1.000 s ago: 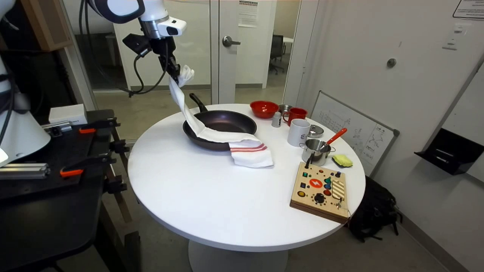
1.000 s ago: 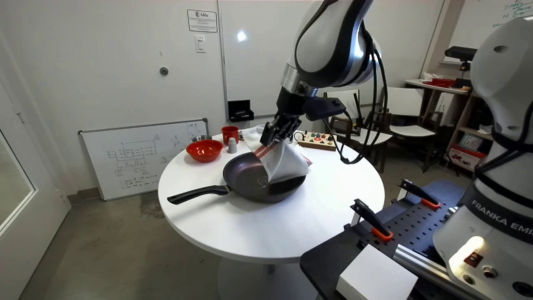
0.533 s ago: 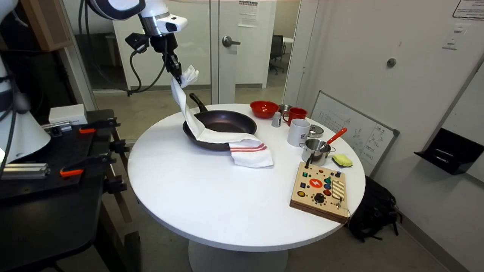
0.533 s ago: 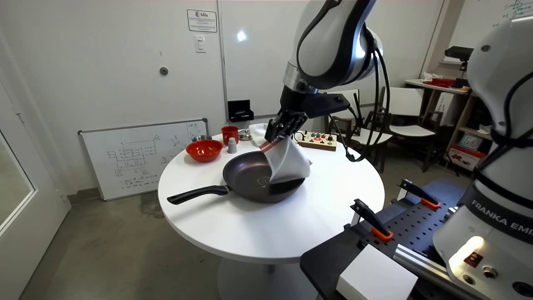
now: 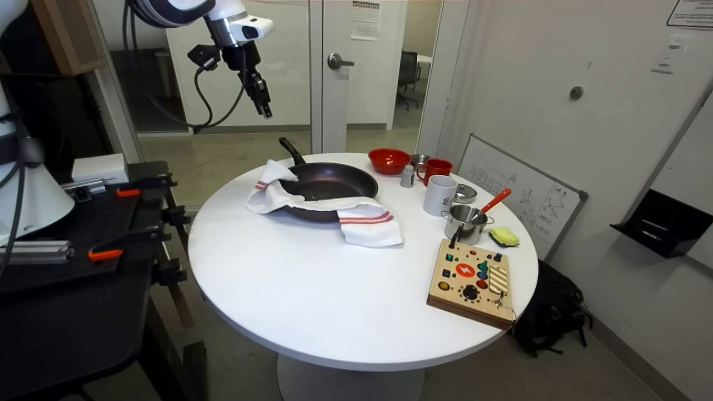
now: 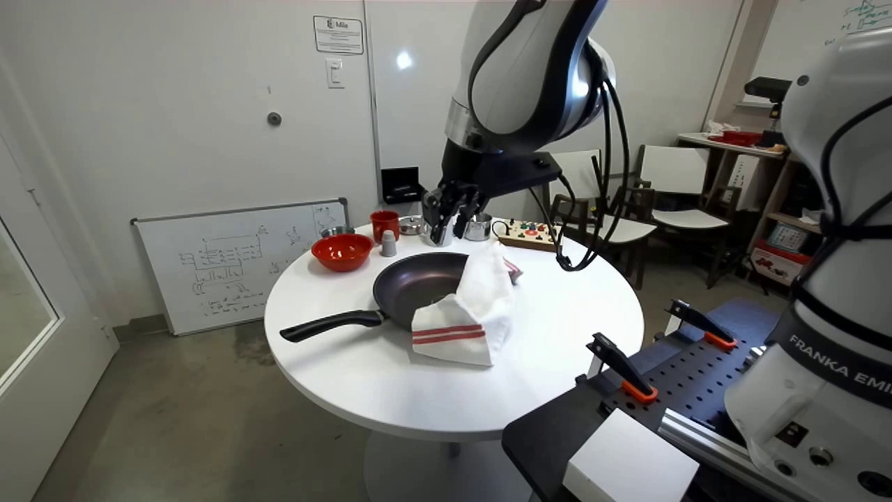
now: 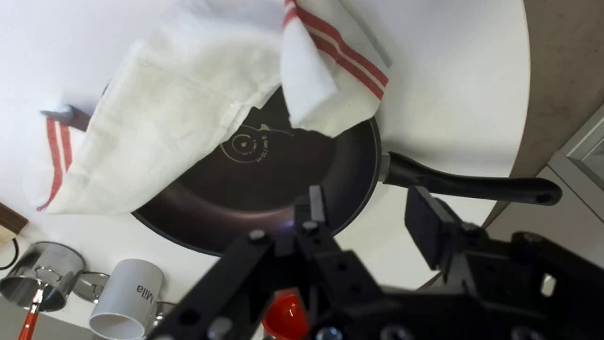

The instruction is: Pick up the kitchen towel and wipe the pan

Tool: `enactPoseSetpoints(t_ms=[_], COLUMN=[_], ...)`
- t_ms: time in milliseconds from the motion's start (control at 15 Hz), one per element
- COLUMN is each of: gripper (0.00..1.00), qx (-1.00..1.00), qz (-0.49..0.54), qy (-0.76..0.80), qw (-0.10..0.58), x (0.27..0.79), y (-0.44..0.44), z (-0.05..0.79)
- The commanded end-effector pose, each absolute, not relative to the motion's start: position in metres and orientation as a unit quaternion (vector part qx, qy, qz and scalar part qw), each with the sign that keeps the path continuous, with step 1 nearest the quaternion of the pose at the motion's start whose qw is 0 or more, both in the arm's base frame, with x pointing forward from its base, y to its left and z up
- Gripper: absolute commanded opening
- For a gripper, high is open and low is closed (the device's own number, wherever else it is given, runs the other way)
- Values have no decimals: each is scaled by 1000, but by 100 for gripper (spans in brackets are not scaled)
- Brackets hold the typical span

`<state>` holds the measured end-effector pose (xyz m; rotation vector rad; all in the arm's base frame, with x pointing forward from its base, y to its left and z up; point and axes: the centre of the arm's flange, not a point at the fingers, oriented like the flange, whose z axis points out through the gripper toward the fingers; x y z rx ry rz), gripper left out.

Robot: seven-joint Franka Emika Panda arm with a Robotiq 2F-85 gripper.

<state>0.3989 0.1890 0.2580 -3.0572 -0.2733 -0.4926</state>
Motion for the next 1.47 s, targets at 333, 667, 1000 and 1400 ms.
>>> enactPoseSetpoints(t_ms=[333, 667, 1000, 1400], gripper=[92, 99, 100, 100], qx=[-979, -979, -976, -970], qz=[-193, -195, -204, -227], qy=[-67, -63, -66, -85], qw=[0, -6, -20, -19], x=[414, 414, 427, 452], y=[200, 198, 184, 149], z=[268, 267, 244, 199])
